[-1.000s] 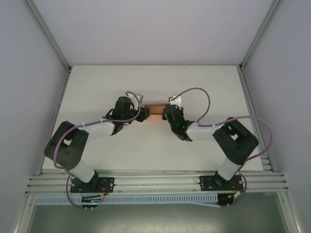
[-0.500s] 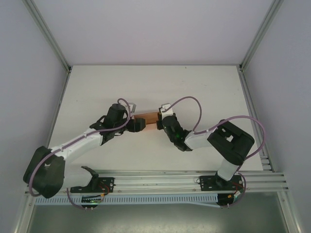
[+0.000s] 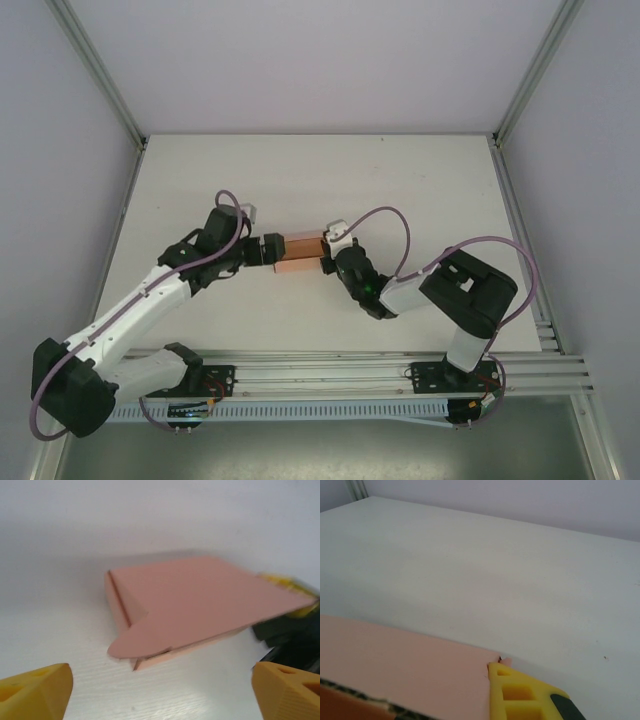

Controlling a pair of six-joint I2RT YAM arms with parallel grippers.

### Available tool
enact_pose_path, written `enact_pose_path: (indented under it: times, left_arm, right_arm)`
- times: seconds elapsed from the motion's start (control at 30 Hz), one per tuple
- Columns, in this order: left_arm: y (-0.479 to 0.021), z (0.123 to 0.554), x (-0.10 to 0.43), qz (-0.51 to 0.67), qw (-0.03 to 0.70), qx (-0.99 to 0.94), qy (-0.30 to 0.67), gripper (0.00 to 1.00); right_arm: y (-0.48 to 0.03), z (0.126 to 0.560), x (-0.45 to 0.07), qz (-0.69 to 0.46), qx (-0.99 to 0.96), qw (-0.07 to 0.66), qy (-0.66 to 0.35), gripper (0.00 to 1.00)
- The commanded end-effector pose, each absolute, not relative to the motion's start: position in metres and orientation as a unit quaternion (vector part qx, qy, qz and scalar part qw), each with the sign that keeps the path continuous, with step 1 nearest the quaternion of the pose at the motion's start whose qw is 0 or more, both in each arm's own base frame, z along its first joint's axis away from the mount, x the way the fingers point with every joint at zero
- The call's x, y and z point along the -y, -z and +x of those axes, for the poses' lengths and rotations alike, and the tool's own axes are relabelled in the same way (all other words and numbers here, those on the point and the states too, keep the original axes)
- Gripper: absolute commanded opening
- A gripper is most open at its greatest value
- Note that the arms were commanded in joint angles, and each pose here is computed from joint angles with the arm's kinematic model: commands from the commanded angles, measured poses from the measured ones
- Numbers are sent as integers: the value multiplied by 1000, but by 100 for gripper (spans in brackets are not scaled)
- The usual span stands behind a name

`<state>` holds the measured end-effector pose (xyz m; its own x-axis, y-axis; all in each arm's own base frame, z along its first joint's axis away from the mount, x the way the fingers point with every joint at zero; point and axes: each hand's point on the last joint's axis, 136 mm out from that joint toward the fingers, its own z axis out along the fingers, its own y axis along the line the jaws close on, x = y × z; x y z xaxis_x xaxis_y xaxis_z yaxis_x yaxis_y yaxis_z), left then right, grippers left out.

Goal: Assemble paper box

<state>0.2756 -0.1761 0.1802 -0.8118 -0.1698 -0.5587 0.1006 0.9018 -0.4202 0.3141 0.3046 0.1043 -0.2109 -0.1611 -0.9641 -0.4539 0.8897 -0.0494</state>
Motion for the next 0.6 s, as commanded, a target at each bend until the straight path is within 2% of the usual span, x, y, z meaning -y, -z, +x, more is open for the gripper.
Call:
enact_pose_path:
  times: [0.0, 0.23, 0.43, 0.57]
  left_arm:
    - [-187, 295, 167, -48, 302, -930, 206, 98]
    - [-155, 343, 174, -79, 249, -925, 277, 95]
    - [-105, 349, 173, -105, 194, -940, 261, 84]
    - [-84, 334, 177, -117, 165, -938, 280, 76]
  right_arm:
    - [-58, 292, -303, -282, -787, 542, -86, 0]
    - [-53, 291, -304, -293, -782, 545, -77, 0]
    - [-48, 287, -303, -302, -779, 545, -73, 0]
    - [-44, 283, -301, -308, -780, 541, -66, 0]
